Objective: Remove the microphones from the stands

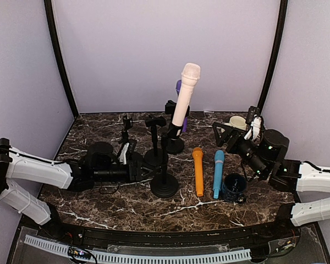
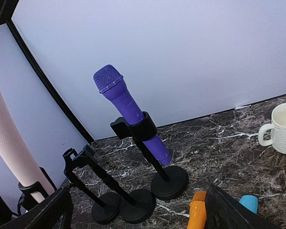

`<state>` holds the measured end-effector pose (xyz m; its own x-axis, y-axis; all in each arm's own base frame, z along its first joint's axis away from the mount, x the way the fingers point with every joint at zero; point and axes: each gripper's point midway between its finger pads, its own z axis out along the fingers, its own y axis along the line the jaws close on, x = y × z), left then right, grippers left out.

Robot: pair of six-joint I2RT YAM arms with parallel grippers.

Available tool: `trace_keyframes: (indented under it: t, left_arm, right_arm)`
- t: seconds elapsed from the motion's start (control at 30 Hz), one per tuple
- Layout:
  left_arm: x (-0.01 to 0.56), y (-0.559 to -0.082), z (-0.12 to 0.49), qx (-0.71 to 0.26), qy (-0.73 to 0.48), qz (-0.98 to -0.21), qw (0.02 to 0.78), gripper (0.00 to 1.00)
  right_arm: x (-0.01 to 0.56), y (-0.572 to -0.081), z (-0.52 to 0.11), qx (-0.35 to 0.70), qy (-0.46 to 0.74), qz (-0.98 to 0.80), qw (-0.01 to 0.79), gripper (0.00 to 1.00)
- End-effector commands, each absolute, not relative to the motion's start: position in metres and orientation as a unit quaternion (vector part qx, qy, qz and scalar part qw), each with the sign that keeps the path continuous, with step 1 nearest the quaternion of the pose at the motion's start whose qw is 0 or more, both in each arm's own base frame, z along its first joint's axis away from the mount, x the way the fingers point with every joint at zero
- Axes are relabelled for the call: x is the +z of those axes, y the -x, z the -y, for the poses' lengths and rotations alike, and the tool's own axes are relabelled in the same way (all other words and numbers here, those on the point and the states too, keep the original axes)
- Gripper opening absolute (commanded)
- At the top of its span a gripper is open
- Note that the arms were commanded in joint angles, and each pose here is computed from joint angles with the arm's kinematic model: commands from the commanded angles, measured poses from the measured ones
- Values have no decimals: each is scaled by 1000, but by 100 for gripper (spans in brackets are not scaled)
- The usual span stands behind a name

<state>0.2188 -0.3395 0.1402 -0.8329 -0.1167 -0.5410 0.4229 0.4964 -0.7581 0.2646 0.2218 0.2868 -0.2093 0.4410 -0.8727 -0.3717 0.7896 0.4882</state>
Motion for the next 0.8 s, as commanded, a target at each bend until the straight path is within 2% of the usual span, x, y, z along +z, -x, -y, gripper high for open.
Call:
trace_keyframes:
  t: [0.0,0.33,0.77]
  left_arm:
    - [161,-226,327,-447,-133,-820,332,63]
    - [171,-230,344,-417,-181,-820,347,66]
    - [156,-232,353,-457,-126,-822,315,38]
  right_arm:
    - [292,-266,-219,329,-35,-698,635,98]
    - [290,-267,-222,331,-32,-699,633,98]
    - [288,-264,-218,333,-35,-699,632,98]
